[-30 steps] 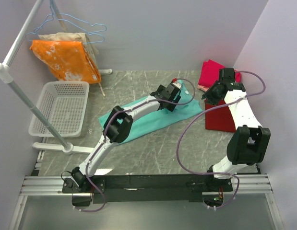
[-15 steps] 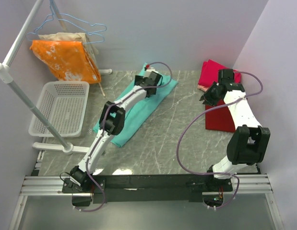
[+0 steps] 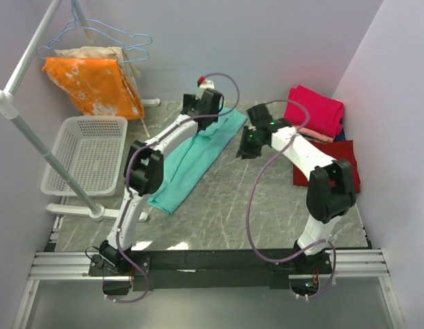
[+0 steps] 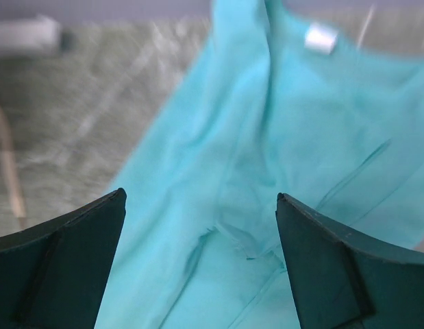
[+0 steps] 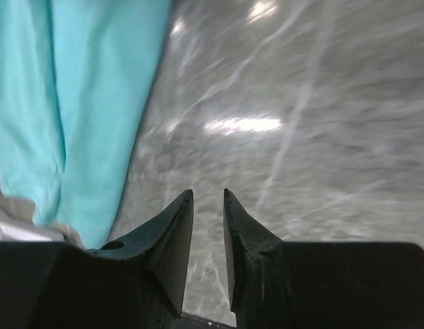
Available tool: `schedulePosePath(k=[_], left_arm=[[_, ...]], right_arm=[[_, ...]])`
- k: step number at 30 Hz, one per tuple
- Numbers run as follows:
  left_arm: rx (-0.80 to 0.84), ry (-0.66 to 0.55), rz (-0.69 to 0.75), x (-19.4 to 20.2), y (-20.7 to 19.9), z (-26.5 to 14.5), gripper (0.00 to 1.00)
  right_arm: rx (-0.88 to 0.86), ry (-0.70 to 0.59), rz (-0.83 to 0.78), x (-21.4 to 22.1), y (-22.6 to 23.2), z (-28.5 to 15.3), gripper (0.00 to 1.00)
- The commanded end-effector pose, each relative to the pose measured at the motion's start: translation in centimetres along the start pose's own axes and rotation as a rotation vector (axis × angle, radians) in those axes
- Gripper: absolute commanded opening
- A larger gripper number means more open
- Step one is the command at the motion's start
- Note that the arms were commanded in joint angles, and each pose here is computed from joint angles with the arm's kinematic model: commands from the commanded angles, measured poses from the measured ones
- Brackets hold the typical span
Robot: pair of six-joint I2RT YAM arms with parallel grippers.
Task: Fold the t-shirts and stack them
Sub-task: Fold the tshirt
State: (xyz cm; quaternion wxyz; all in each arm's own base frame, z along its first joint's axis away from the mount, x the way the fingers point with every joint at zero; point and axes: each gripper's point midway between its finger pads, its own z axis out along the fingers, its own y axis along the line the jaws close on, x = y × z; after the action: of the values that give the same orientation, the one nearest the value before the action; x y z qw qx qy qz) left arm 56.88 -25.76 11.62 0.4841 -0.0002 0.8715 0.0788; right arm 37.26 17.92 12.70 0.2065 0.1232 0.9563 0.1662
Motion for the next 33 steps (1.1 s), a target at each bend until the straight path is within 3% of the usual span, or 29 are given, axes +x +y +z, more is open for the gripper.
schedulePosePath(k=[1, 6, 13, 20, 33], left_arm=[[-0.126, -0.203, -0.153, -10.9, 5.9, -5.9, 0.97], [-0.252, -0.065, -0.198, -8.6, 12.2, -4.9, 0.97], [-0.189, 0.122, -0.170, -3.5, 13.9, -5.0, 0.97], [-0.091, 0.194, -0.238, -2.7, 15.3, -5.5, 0.96], [-0.030, 0.229, -0.263, -2.4, 16.7, -5.0, 0.96]], right_arm=[[-0.056, 0.057, -0.128, 3.1, 3.9, 1.8, 0.31], [-0.083, 0.140, -0.329, 7.6, 7.5, 4.0, 0.31], [-0.233, 0.198, -0.526, 11.3, 15.5, 4.7, 0.33], [-0.243, 0.255, -0.684, 14.8, 20.1, 6.9, 0.34], [-0.114, 0.403, -0.833, 22.5, 16.1, 10.8, 0.31]])
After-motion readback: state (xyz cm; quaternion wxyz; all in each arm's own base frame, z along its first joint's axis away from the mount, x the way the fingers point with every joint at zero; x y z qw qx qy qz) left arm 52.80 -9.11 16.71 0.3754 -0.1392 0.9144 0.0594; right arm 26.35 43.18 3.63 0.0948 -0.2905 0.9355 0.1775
